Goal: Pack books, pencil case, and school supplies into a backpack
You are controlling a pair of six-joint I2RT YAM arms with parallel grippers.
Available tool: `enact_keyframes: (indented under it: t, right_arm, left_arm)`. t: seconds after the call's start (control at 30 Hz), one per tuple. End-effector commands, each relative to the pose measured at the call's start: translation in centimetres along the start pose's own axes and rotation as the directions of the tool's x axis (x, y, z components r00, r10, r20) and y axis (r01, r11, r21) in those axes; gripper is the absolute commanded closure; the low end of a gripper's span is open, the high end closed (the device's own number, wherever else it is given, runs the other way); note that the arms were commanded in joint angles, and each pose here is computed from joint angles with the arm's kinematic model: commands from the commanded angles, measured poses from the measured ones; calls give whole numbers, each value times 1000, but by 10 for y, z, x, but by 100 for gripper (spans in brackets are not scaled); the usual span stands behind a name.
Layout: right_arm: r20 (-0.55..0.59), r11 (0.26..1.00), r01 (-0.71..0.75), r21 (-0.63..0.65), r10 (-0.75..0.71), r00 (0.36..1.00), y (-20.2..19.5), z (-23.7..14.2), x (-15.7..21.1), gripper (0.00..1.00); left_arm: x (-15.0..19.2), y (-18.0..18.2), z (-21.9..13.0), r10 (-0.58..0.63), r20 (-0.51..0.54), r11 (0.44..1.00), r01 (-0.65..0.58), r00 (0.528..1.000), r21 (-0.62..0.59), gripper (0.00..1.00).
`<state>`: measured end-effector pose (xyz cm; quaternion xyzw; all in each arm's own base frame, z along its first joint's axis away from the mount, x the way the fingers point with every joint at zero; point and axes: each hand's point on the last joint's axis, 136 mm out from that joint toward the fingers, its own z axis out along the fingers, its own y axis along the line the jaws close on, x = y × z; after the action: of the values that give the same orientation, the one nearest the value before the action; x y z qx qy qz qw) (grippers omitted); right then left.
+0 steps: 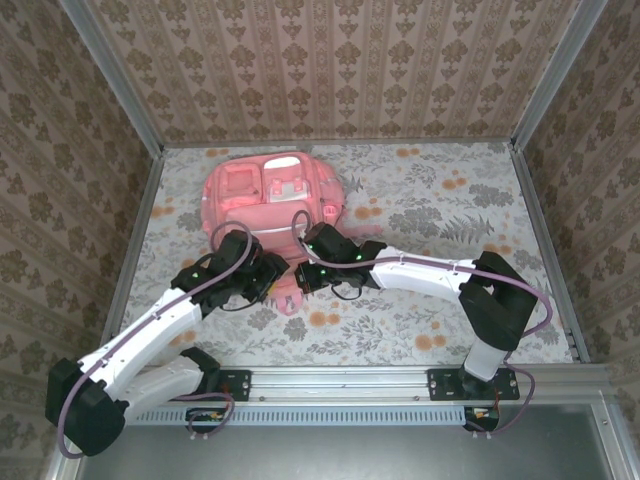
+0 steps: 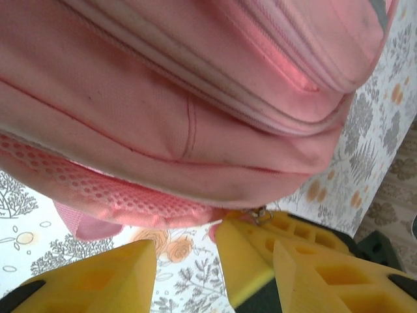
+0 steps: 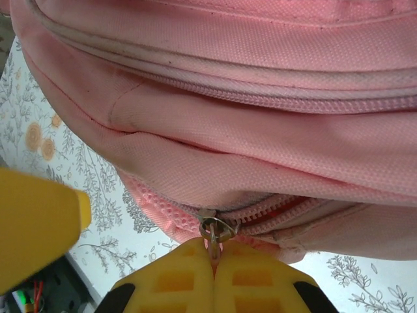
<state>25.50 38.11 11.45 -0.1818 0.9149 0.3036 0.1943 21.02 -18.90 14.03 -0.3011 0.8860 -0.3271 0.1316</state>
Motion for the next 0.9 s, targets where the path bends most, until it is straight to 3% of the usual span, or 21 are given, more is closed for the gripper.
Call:
enact_keyframes:
  t: [0.0,0.17,0.4,0.47,0.57,0.6,0.87]
  right_arm:
    - [-35,993,-75,-96,72,997,22,-10,-10,100]
    - [-83,982,-146,-119,136,987,23,-15,-4,100]
    - [-89,987,-131,-92,123,988,19,-19,0,100]
    - [-95,987,-132,-89,123,988,19,-18,1,100]
    - [-98,991,-120,-56,114,989,14,-19,1,100]
    - [-102,993,-113,-30,109,989,9,-20,2,100]
    - [-121,975,-98,200,124,985,-55,-35,9,100]
  left_arm:
    - [-14,2,5,-70,85,998,70,994,2,49]
    - [-21,9,13,-75,120,997,78,990,-26,49]
    - [-28,3,29,-53,138,998,57,989,-29,46]
    - [-29,3,33,-40,137,998,47,990,-46,53]
    - [-32,8,32,-28,158,996,41,987,-75,93]
    - [-34,9,28,-21,168,996,36,985,-84,100]
    - [-40,32,3,12,218,988,22,976,-151,100]
